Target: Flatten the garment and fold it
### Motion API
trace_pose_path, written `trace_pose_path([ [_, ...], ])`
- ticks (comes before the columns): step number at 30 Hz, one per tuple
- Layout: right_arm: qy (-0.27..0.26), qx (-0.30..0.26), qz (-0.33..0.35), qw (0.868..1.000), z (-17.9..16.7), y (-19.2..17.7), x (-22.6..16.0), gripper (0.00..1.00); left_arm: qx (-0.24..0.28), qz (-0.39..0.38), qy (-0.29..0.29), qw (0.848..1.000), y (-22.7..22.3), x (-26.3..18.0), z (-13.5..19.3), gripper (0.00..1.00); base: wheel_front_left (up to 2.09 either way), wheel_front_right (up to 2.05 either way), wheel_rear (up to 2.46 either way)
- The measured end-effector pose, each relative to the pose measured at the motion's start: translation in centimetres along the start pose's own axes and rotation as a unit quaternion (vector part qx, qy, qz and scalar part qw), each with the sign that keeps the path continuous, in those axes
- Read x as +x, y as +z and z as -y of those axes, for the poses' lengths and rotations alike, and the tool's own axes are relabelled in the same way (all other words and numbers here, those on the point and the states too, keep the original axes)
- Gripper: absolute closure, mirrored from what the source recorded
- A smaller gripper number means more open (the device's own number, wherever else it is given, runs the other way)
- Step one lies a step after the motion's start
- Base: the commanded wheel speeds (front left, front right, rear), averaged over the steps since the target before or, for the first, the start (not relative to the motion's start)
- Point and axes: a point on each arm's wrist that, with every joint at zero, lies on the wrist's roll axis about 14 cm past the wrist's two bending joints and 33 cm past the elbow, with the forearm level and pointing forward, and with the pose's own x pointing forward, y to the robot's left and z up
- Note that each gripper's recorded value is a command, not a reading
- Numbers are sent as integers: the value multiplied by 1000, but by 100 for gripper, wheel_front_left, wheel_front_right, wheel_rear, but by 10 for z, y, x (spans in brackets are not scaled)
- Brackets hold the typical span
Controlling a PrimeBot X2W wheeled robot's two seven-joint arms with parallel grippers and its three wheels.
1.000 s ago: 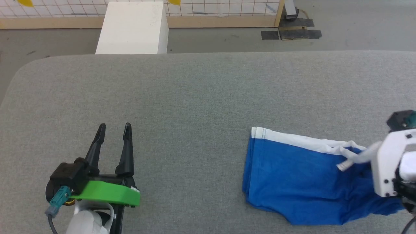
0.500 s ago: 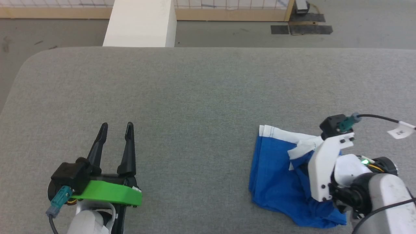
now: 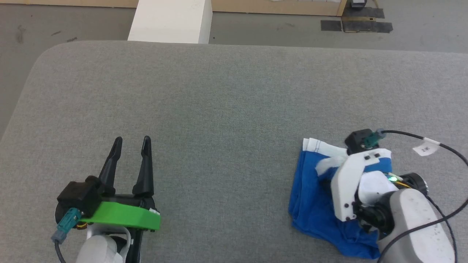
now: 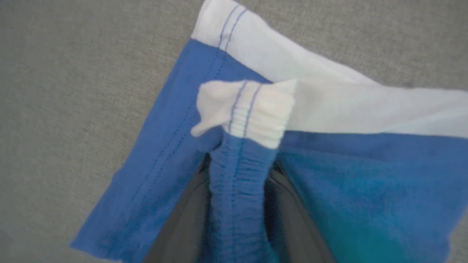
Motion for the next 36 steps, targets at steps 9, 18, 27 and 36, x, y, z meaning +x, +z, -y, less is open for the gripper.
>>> trace_pose_path([
  [9, 38, -50, 45, 997, -36, 30, -19, 0, -4, 5, -11, 1000, 2, 2, 8, 0, 0, 0, 0],
  [18, 15, -47, 157, 986, -26, 77, -70, 0, -7, 16, -35, 999, 9, 6, 23, 0, 0, 0, 0],
  [27, -115, 23, 147, 982, 57, 31, -94, 0, -6, 22, -55, 998, 13, 10, 35, 0, 0, 0, 0],
  [36, -124, 61, 64, 988, 70, -35, -69, 0, -5, 15, -57, 998, 8, 11, 36, 0, 0, 0, 0],
])
